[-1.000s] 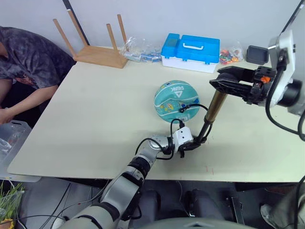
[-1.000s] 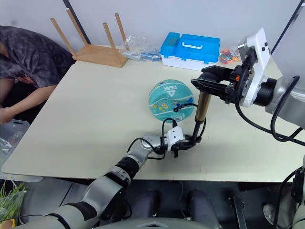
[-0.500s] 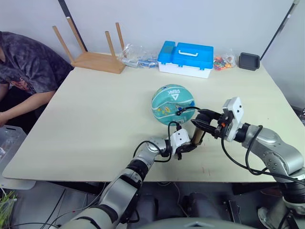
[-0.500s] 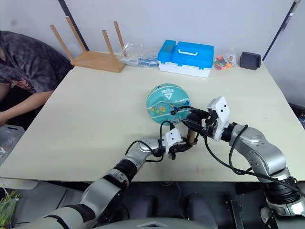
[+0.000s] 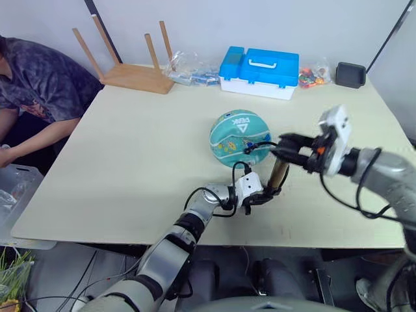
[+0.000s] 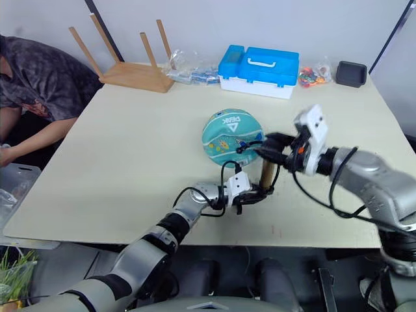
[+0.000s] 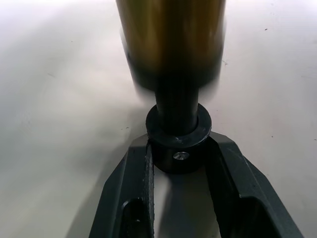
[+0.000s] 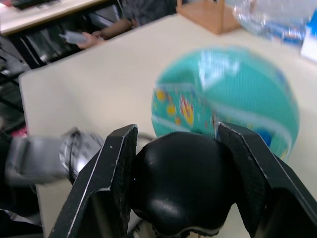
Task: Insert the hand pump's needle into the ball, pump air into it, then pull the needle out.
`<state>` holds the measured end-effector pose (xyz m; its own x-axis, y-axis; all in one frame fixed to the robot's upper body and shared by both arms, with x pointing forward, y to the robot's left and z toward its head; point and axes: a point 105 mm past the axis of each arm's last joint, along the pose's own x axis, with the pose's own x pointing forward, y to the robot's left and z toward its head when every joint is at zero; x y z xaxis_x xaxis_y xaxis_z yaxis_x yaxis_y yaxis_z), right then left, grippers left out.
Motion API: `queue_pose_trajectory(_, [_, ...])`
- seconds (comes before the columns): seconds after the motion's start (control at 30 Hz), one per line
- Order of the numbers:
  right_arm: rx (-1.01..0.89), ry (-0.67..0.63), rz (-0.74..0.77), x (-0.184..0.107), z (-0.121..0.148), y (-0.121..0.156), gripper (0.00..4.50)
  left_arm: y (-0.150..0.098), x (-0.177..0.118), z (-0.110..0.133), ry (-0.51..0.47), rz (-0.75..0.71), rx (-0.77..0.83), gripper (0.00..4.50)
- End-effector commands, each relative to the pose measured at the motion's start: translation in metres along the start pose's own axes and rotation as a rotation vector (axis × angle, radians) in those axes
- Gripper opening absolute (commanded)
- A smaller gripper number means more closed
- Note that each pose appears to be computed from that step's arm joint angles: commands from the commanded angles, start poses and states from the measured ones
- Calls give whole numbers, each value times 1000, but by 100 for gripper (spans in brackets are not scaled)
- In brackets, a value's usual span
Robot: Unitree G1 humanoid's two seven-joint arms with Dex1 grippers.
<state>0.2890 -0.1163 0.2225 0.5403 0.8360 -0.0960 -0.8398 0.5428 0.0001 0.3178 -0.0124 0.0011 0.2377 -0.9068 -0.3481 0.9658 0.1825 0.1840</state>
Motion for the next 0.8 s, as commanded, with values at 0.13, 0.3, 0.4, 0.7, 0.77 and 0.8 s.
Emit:
queue_pose_trajectory(0.13, [-167,-203,-39,-33,96,13,207,-30,-16,-69,230,-48,-151,95])
queue_pose_trajectory(0.3, [-176,-236,-37,-40,120,19,207,-30,-17,-69,232,-49,-149,95])
queue_pose_trajectory(0.4, [-166,-213,-38,-38,114,19,207,-30,-17,-69,232,-51,-146,95])
queue_pose_trajectory(0.7, [32,4,-68,-10,-5,-3,207,-35,-18,-71,226,-58,-146,95])
queue_pose_trajectory(0.77, [66,25,-88,-6,-26,-8,207,-35,-17,-70,224,-56,-147,95])
queue_pose_trajectory(0.8, [69,64,-88,-3,-42,-7,207,-36,-17,-70,223,-55,-148,95])
